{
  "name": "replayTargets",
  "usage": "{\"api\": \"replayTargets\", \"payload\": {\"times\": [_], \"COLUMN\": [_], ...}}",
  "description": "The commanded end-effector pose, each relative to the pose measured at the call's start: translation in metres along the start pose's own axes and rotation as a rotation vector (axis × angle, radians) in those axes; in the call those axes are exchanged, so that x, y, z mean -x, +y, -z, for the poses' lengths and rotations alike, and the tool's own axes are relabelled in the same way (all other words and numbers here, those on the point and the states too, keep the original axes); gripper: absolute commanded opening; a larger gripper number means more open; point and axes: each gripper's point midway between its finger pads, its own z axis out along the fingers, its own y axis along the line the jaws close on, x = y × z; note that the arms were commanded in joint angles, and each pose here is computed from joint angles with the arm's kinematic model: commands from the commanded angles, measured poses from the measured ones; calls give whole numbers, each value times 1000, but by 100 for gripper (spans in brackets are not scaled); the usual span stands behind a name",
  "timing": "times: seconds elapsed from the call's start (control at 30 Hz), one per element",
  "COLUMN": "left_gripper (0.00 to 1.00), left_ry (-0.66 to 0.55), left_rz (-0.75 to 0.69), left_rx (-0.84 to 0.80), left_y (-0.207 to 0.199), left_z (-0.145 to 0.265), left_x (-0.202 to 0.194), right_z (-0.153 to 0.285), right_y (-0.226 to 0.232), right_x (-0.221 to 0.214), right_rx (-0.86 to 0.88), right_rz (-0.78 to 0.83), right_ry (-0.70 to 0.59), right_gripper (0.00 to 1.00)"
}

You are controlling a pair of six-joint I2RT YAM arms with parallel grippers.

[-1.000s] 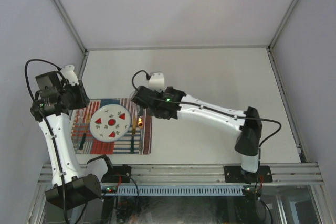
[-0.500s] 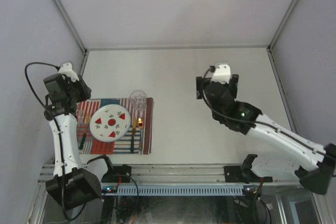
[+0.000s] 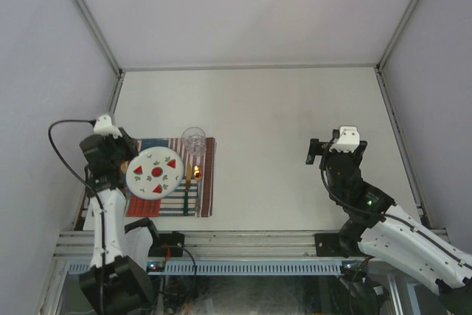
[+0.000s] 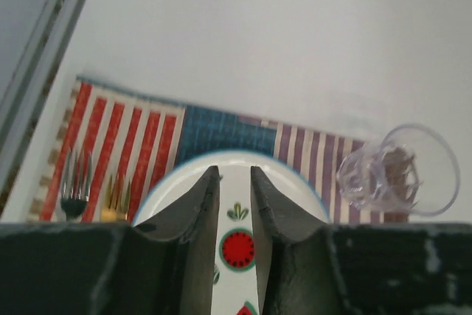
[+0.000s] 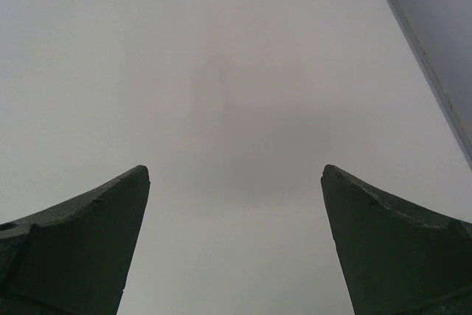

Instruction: Set the dinner table for one person

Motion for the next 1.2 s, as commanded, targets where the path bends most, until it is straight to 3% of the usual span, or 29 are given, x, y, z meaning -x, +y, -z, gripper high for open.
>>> {"api": "replayTargets", "payload": {"times": [0.0, 0.1, 0.27, 0.37, 0.47, 0.6, 0.8, 0.97, 1.0, 1.07, 1.17], "left_gripper": [27, 26, 41, 30, 2, 1, 9, 17, 22, 46, 56], "left_ry": [-137, -122, -187, -51, 62, 64, 1, -30, -39, -74, -40], "left_rz": [-118, -142, -47, -12, -71, -26, -40, -61, -72, -96, -101], "left_rx": [35, 92, 170, 138, 39, 7, -47, -110, -143, -195, -238], "left_y": [10, 23, 38, 36, 26, 24, 16, 8, 4, -4, -9], "left_z": [14, 19, 16, 4, -8, -14, -5, -2, -2, -2, -3], "left_x": [-23, -55, -51, -73, -92, -92, -86, -99, -104, -107, -111], "right_z": [5, 11, 15, 19, 25, 24, 10, -9, -10, -12, -12], "right_y": [-17, -27, -29, -32, -33, -30, -17, -18, -26, -39, -47], "right_x": [-8, -21, -37, -37, -32, -33, -62, -110, -108, -108, -107], "right_rx": [-43, -69, -45, -37, -11, 16, 39, 54, 3, -67, -115], "right_rz": [-42, -39, -24, -46, -24, -4, 186, 218, 178, 141, 108], "right_ry": [-59, -72, -101, -136, -161, -167, -132, -76, -77, -77, -84], "right_gripper": [100, 100, 100, 100, 100, 100, 100, 100, 100, 100, 100]}}
